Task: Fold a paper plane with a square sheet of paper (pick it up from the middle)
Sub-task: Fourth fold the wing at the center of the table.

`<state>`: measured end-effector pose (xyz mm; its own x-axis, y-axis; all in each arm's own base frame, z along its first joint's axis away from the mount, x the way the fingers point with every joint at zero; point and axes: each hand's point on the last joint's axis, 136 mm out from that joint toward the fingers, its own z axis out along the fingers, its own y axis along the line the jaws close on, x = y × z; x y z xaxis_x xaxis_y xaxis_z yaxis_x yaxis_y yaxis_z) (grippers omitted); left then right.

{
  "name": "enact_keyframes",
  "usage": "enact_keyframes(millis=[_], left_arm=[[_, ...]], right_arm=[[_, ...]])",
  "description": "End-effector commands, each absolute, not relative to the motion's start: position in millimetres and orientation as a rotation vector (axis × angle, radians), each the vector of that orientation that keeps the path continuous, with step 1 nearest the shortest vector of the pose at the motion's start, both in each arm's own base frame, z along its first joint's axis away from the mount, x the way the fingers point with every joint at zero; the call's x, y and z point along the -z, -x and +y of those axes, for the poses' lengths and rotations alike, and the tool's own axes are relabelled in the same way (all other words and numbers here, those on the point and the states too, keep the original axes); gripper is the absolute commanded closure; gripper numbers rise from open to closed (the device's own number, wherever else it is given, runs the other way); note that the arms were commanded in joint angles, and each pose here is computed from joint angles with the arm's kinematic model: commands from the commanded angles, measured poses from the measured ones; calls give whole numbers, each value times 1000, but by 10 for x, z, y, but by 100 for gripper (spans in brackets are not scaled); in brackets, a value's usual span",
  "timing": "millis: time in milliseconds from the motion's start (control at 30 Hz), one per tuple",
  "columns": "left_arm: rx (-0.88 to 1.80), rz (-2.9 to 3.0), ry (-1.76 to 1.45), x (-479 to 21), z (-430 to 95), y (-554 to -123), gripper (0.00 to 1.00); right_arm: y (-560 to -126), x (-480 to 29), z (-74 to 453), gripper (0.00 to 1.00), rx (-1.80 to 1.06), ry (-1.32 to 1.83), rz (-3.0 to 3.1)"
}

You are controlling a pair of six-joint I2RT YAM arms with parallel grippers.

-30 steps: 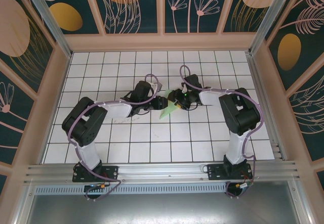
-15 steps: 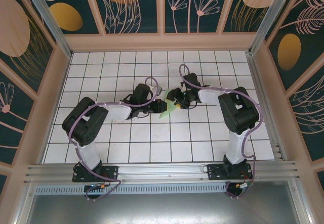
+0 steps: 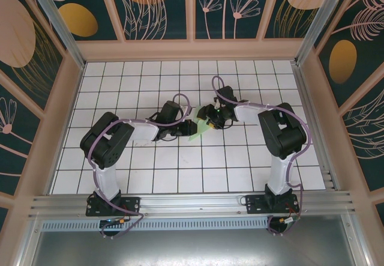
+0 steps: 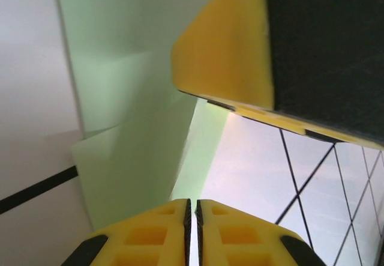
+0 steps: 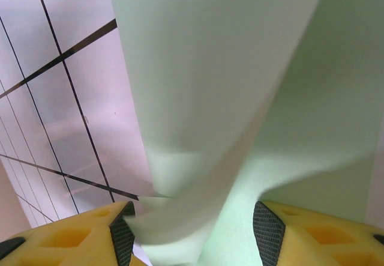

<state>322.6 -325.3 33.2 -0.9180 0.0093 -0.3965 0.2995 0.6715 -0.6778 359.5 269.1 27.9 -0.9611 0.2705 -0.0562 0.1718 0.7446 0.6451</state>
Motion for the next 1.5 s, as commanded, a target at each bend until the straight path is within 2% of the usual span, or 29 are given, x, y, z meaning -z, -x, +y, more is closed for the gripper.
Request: enact_keyframes(millis=[0, 300, 633, 767, 1033, 1467], left_arm=[[1037, 2537, -219, -292, -3181, -3313, 86], [1033, 2547, -214, -267, -3170, -3299, 86], [1022, 2552, -202, -270, -3155, -3301, 86], [1012, 2557, -194, -258, -3138, -3301, 86], [1020, 2554, -195, -271, -3140, -3293, 86], [1106, 2398, -222, -818, -3236, -3384, 79]], right_arm=[[-3285, 377, 2430, 40, -749, -418, 2977], [-3297, 348, 2444, 40, -757, -378, 2967], [-3347, 210, 2512, 33, -824, -300, 2910], [-3356, 194, 2506, 36, -819, -291, 2904], [-3314, 319, 2406, 48, -723, -337, 2946], [-3198, 598, 2247, 49, -478, -391, 3066]])
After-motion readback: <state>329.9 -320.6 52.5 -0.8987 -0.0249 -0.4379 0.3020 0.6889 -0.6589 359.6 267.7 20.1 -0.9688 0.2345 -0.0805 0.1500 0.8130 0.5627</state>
